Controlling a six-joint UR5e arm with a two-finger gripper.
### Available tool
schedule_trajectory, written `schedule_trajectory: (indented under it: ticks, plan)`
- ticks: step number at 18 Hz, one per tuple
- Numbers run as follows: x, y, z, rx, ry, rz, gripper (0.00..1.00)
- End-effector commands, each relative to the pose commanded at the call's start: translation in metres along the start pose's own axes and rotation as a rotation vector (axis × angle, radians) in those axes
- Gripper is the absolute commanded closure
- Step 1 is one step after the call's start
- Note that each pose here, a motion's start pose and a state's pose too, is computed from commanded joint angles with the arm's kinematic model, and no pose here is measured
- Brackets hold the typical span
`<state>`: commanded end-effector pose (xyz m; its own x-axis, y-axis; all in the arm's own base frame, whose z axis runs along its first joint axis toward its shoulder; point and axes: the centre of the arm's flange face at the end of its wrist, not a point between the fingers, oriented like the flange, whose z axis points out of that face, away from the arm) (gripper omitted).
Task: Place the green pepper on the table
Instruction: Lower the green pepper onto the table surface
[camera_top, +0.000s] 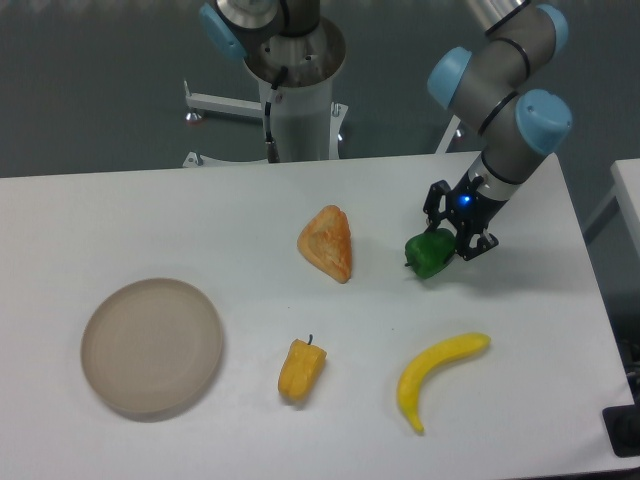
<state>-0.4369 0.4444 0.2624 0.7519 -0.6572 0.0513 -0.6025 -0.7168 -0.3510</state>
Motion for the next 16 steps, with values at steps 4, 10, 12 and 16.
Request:
schedule_trajectory:
  ticks: [4,10,12,16]
  plan:
    - [-0.0006,0.002,0.001,0.005,0.001,-0.004,0.63]
    - [0.0001,0.0041,0.0044,0.007,0.007,-0.008,0.63]
    - [0.0001,0.0045,0.0053,0.007,0.01,-0.009,0.63]
    - [0.0,0.0041,0.0065,0.006,0.012,-0.008,0.63]
